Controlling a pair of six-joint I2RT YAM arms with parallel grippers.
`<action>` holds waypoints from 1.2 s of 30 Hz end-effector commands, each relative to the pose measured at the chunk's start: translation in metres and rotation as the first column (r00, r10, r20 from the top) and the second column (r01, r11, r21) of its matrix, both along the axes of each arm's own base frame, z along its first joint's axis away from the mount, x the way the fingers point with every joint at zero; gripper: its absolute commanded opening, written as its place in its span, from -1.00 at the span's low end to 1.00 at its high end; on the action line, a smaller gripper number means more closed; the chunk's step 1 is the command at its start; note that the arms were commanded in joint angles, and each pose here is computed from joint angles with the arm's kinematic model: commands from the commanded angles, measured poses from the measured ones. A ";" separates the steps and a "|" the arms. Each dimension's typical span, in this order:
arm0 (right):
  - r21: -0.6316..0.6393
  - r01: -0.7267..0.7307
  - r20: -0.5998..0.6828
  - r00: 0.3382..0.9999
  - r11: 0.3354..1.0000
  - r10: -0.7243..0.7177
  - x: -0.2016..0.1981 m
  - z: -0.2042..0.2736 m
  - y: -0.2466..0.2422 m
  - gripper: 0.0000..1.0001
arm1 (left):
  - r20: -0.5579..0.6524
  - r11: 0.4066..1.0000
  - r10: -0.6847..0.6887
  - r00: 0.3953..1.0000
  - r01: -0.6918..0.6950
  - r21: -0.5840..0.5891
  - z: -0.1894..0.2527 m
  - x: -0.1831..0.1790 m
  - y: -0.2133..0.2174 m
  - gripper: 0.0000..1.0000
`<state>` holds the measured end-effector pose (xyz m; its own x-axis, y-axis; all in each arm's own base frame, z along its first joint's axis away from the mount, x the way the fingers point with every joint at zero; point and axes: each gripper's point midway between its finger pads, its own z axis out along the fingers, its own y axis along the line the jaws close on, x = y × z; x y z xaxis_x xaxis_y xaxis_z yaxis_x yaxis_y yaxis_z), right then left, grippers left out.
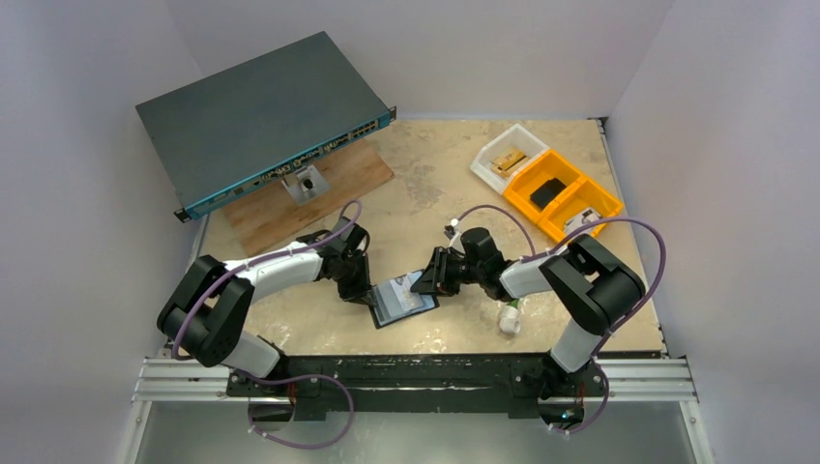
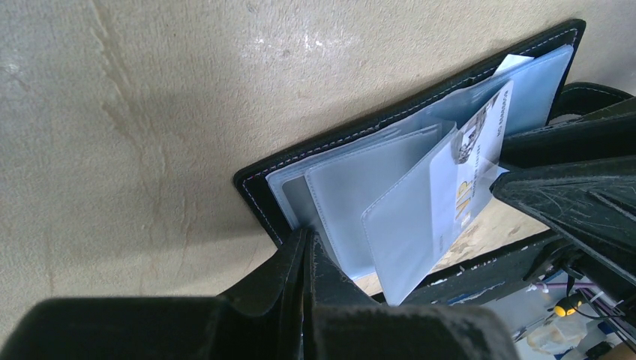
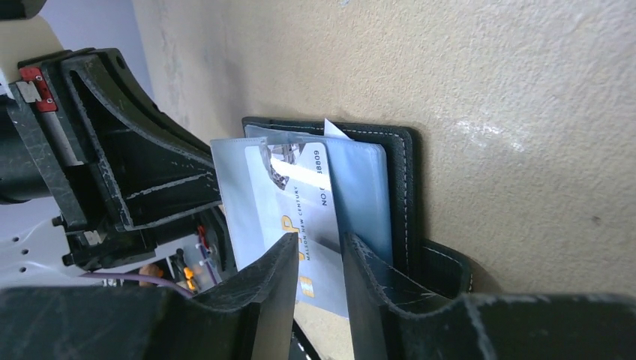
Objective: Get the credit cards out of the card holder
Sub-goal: Remove the credit card from the card holder.
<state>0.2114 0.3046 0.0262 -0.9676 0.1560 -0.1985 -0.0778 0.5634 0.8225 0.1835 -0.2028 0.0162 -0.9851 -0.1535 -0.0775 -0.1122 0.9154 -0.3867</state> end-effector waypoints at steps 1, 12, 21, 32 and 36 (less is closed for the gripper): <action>-0.008 -0.028 -0.014 1.000 1.000 0.028 -0.005 -0.009 0.000 -0.39 | -0.039 0.985 0.004 0.999 0.003 0.171 -0.025 -0.014 0.035 -1.00; -0.057 -0.018 -0.025 1.000 0.998 0.016 -0.004 -0.018 -0.005 -0.40 | 0.064 0.995 -0.019 0.998 0.013 0.099 0.016 -0.003 0.026 -0.95; -0.069 -0.018 -0.034 0.999 0.997 0.016 -0.004 -0.022 -0.006 -0.42 | 0.196 0.996 -0.075 0.978 0.084 -0.039 0.069 0.010 -0.001 -0.80; -0.075 -0.024 -0.033 0.999 0.997 0.021 -0.005 -0.023 -0.007 -0.41 | 0.138 0.988 -0.113 0.984 0.127 -0.092 0.036 0.022 -0.039 -0.94; -0.072 -0.038 -0.038 0.999 0.997 0.036 -0.007 -0.023 -0.006 -0.33 | 0.094 0.992 -0.106 0.990 0.111 -0.056 0.016 0.021 -0.036 -1.00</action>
<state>0.2096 0.3089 0.0264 -0.9736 0.1260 -0.1902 -0.0915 0.5476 0.8317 0.1969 -0.2293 0.0388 -0.9871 -0.0490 -0.1526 0.0208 0.9049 -0.4252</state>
